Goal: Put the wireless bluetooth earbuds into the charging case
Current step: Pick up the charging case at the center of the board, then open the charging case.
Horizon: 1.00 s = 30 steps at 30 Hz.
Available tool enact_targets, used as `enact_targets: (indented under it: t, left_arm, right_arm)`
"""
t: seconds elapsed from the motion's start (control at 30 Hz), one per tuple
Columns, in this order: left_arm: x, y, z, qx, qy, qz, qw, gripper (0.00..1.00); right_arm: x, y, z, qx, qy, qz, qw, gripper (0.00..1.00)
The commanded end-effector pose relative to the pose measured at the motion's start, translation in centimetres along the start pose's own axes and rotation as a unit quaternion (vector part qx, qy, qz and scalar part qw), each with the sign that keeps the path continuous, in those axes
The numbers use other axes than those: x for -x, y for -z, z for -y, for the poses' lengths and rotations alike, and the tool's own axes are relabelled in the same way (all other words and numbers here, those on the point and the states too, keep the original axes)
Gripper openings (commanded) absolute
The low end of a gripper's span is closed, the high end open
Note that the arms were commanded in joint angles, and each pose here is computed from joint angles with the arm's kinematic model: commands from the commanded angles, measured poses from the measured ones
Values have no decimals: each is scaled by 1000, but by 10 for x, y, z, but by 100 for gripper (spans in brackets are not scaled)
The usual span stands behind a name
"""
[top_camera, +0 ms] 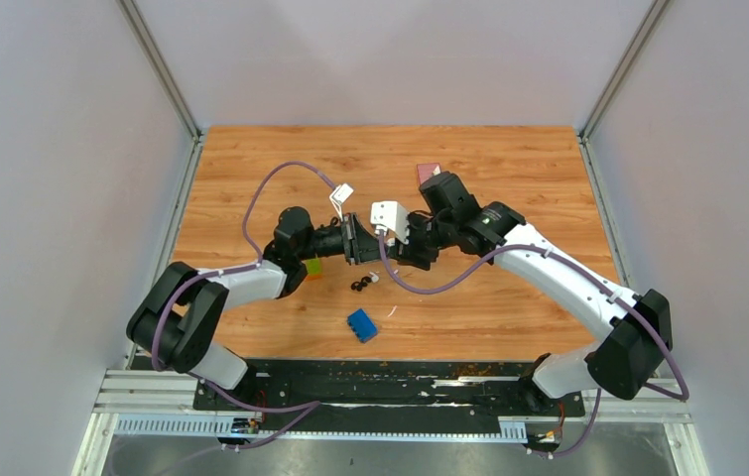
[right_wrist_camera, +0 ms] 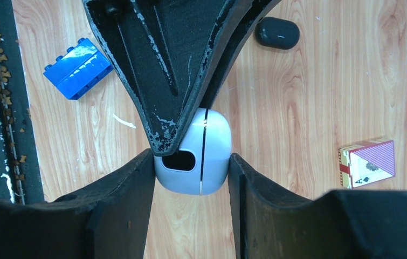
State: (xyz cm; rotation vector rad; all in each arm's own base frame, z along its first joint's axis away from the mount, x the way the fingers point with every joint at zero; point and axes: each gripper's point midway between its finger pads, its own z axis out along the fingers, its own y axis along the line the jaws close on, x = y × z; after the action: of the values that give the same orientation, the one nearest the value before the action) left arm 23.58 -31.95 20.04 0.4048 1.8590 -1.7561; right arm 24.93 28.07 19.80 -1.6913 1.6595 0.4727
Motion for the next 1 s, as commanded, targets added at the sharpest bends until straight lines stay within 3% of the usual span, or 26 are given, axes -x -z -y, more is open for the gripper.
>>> enact_targets:
  t: [0.0,0.17,0.3,0.5,0.67,0.97]
  left_arm:
    - [11,-4,16,-31,-46,6,998,21]
    - [5,2,7,-12,-96,13,995,12]
    - [-2,21,13,-13,-201,60,978,6]
    - [-7,32,32,-25,-327,84,941,1]
    - [-25,29,27,-11,-395,44,918,1]
    - [-32,25,29,-14,-402,31,915,1]
  right_arm:
    - [26,12,8,-16,21,38,999,37]
    - [23,15,-5,37,-27,60,997,67]
    - [26,33,-11,116,-107,105,982,75]
    - [22,44,-28,191,-123,112,967,72]
    - [23,36,-31,215,-146,114,959,63]
    - [31,31,-53,237,-103,95,961,48]
